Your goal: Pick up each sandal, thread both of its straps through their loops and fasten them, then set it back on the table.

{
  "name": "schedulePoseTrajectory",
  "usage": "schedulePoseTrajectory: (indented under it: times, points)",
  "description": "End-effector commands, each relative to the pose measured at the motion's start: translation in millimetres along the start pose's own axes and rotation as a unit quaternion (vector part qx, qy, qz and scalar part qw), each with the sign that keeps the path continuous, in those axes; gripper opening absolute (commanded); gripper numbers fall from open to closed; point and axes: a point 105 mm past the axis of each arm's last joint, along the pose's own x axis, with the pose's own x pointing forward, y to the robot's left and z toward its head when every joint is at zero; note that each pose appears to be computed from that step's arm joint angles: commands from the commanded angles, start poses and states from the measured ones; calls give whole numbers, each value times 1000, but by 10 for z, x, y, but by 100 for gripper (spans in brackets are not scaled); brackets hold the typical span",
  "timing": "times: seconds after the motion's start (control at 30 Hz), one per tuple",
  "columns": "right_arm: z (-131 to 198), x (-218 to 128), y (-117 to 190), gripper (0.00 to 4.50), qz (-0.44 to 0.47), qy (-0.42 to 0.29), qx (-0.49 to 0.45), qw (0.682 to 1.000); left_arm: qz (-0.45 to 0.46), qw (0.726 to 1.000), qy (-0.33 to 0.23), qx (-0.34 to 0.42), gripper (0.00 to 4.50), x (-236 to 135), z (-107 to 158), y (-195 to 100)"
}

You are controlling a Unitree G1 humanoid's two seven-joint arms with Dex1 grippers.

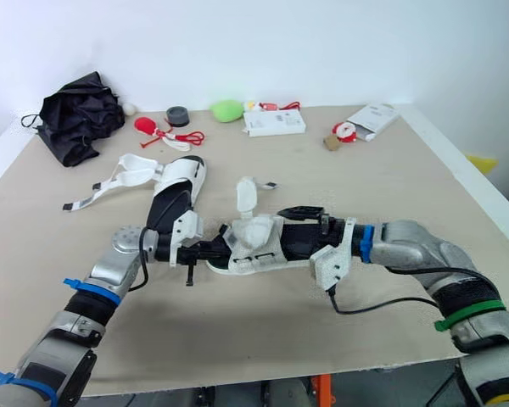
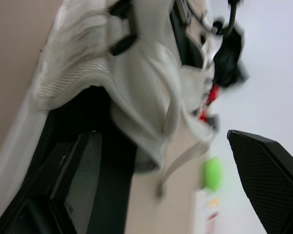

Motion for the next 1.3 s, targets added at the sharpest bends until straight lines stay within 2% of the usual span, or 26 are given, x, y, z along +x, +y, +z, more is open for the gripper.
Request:
schedulePoseTrajectory:
  times: [0.03,0.13,0.2,0.27,0.4,0.47,0.6,0.77,1.07,1.3]
  points:
    - [216,-124,-320,444,-8,-27,154,988,-25,997,55,-49,0,5,-354,-167]
    - [554,-148,-513,444,18,-86,323,942,-25,997,55,-49,0,9,-351,-165]
    - [753,-105,-634,444,47,-117,426,896,-26,997,55,-49,0,19,-354,-169]
    - [869,-2,-656,444,86,-119,505,851,-26,997,54,-49,0,30,-349,-174]
    - [762,296,-523,444,109,-27,578,808,-25,997,52,-49,0,39,-344,-173]
    - [722,404,-426,444,138,12,641,755,-24,997,51,-50,0,43,-346,-175]
    - [646,572,-257,444,176,80,702,685,-23,997,49,-52,0,58,-354,-194]
    - [550,667,-246,444,160,118,708,678,-23,997,47,-54,0,76,-361,-213]
    - [563,813,-363,444,170,110,728,656,-23,997,45,-54,0,104,-367,-224]
    - [514,949,-340,444,171,118,733,648,-20,997,46,-54,0,99,-375,-224]
